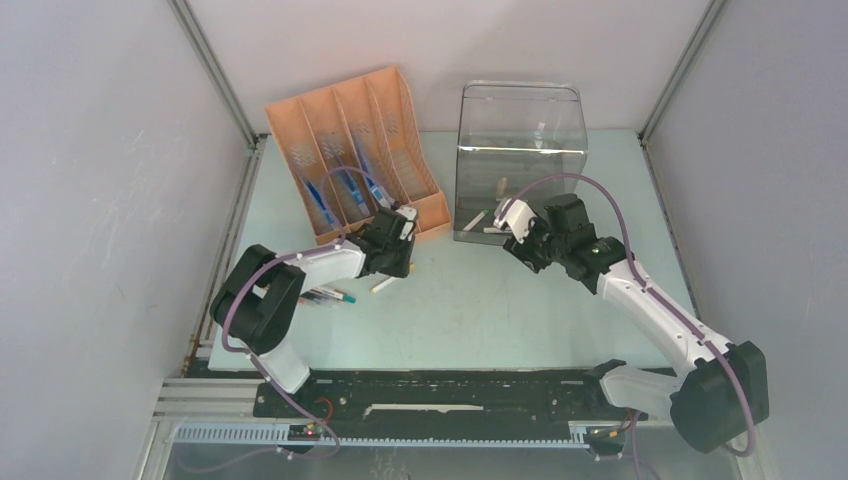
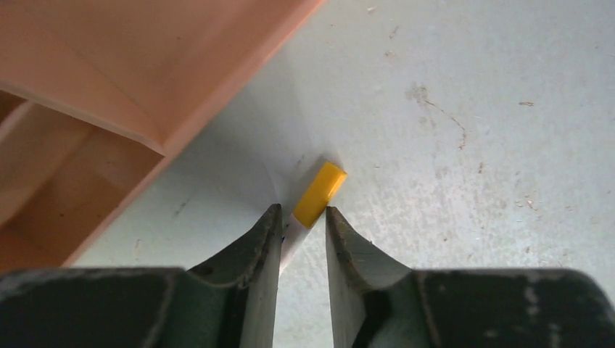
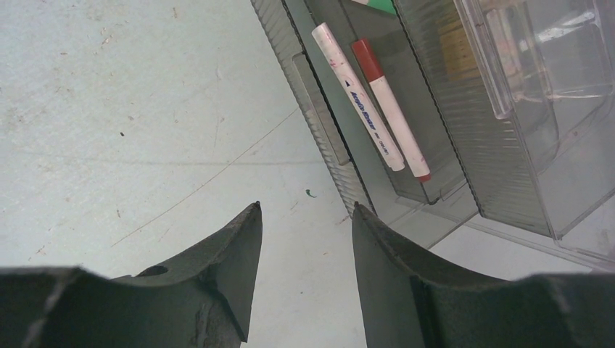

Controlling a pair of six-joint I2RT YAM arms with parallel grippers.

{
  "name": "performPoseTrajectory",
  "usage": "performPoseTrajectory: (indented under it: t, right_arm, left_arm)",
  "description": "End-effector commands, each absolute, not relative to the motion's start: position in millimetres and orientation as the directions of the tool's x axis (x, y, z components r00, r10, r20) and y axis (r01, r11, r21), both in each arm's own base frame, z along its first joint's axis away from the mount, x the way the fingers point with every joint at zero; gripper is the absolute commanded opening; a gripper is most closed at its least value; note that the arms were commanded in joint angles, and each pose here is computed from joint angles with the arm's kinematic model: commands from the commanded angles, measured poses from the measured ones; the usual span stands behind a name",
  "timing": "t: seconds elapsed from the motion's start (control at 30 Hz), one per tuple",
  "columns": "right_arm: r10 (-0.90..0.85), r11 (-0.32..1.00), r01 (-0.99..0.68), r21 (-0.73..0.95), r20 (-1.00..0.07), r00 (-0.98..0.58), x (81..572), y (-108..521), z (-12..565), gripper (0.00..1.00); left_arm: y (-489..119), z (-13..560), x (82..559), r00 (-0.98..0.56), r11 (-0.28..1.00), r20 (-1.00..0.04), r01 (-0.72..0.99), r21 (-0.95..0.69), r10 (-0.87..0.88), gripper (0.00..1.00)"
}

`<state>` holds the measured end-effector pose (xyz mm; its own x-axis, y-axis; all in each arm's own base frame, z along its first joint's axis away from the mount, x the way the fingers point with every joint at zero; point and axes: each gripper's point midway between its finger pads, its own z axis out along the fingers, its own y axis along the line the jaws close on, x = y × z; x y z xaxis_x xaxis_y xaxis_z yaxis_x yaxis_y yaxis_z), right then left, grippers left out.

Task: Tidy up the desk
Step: Pick up the stationery from the center of the board, then place the stationery in the drawer.

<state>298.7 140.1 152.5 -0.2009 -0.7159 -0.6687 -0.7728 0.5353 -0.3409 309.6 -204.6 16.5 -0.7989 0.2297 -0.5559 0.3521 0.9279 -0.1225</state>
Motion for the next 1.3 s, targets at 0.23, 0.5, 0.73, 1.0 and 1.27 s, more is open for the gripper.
performPoseTrajectory:
  t: [0.23,0.5,0.73,1.0,1.27]
  right_arm:
    - [-0.688,0.495,-0.808,-0.319,-0.712,-0.14,294.0,157.4,170.8,0.57]
    - [-0.658,0.371,-0.904,-0.214,-0.747,-0.093,263.2,199.0,170.3,0.57]
    - [-0.556,0.231,-0.973,0.001,-0.82,-0.133,220.9,245.7,191.3,0.57]
    - [-0.481,0.162,-0.973,0.167,-0.847,-0.226,202.4,265.2,206.7,0.61]
    - [-0.36,0.24,-0.907,0.347,-0.836,-0.415,215.4,272.5,222.2,0.71]
  left_arm:
    - [-217.2,-10.3,256.2,-0.899,0.941,-0.402,0.272,-0.202,0.173,0.08]
    - [-237.8,20.7,263.7,-0.85,0.925,-0.518,0.265,-0.273,0.091,0.0]
    - [-269.7,91.6,272.9,-0.742,0.805,-0.665,0.345,-0.483,-0.08,0.0]
    - [-294.6,151.5,265.5,-0.658,0.615,-0.716,0.471,-0.633,-0.234,0.0]
    - [-306.7,209.4,263.9,-0.564,0.465,-0.73,0.564,-0.682,-0.387,0.0]
